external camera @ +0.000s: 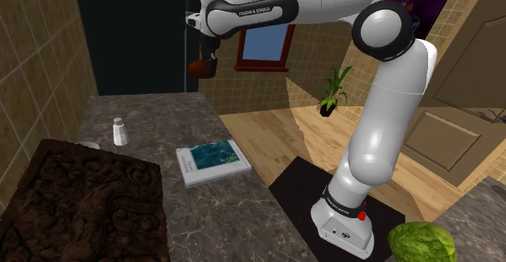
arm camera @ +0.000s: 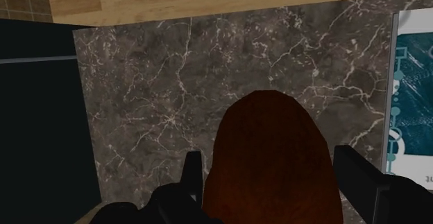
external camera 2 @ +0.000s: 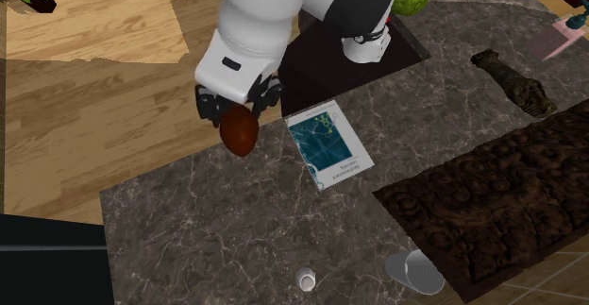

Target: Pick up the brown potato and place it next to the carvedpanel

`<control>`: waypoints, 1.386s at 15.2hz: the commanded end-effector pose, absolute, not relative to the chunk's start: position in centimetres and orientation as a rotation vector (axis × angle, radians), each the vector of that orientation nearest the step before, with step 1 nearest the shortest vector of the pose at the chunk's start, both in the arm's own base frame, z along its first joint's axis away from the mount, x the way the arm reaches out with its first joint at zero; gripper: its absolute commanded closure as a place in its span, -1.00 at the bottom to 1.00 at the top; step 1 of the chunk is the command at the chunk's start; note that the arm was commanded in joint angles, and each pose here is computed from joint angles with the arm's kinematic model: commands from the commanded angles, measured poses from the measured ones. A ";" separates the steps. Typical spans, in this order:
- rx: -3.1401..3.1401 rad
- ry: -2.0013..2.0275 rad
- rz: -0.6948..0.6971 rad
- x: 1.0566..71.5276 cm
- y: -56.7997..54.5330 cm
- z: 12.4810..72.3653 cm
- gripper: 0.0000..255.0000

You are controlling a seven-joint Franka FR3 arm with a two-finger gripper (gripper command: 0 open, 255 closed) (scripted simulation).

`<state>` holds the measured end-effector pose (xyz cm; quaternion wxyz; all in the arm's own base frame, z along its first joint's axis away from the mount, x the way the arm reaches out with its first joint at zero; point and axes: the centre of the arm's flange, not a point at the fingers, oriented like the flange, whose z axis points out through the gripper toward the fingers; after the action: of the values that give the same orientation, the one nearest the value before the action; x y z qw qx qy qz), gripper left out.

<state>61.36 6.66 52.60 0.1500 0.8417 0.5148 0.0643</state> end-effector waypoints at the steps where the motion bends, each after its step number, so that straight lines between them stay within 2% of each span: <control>1: 2.418 1.479 0.185 61.3 6.6 53.7 1.00; 3: 2.418 1.479 0.185 61.3 6.6 54.5 1.00; 21: 2.418 1.479 0.185 41.0 18.9 54.5 1.00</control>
<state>42.07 18.47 54.66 0.1498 0.8414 0.5152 0.0646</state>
